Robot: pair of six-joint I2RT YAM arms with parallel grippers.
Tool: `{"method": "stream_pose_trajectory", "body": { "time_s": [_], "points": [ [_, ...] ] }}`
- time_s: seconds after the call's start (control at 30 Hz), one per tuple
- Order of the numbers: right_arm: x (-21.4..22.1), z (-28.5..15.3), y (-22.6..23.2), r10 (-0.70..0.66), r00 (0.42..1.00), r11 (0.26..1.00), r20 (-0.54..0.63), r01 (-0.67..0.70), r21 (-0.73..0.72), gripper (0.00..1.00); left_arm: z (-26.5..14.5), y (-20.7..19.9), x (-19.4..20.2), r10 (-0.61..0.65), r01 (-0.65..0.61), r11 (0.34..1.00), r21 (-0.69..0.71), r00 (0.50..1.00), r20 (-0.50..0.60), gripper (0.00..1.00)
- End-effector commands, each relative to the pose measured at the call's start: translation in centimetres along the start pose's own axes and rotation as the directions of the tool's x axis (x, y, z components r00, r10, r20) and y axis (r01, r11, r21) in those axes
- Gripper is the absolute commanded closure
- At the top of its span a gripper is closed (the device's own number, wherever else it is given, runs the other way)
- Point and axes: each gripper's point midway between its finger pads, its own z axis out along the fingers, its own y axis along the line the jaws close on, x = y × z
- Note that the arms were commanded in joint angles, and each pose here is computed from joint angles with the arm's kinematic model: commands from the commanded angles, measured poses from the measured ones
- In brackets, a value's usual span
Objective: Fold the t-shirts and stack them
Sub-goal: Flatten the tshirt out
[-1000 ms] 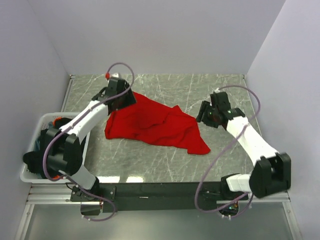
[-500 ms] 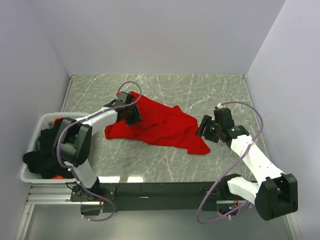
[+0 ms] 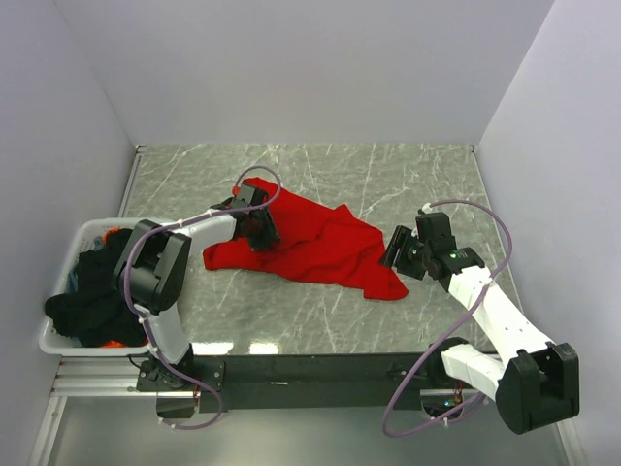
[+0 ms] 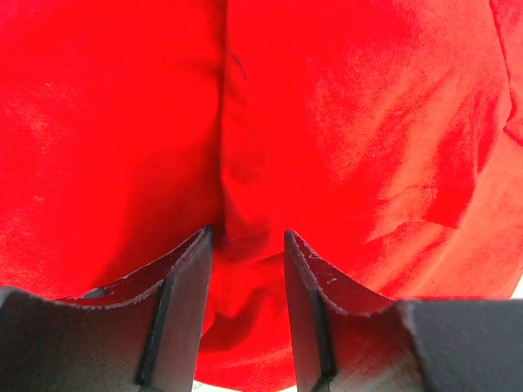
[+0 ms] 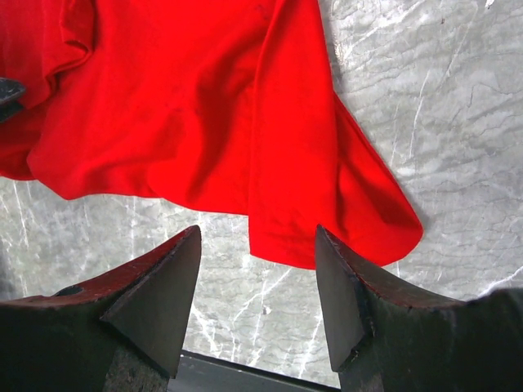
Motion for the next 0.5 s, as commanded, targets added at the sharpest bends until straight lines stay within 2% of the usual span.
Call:
{"method": "stream_pose_trajectory", "body": {
  "time_s": [0.0,0.2,0.47],
  "points": [
    [-0.6,-0.2,0.4,0.001,0.999,1.0,0.036,0.0,-0.024,0.36,0.5,-1.2,-0.3,-0.009,0.008,1.0,0.023,1.0,0.016,0.54],
    [-0.5,-0.2,0.3,-0.004,0.999,1.0,0.034,0.005,-0.024,0.36,0.6,-1.4,-1.2,-0.015,0.014,1.0,0.013,0.999,0.044,0.54],
    [-0.7,-0.5,0.2,-0.008,0.999,1.0,0.046,0.009,-0.017,0.36,-0.8,-3.7,-1.5,0.003,-0.007,0.998,0.066,0.998,0.056,0.54]
  ]
}}
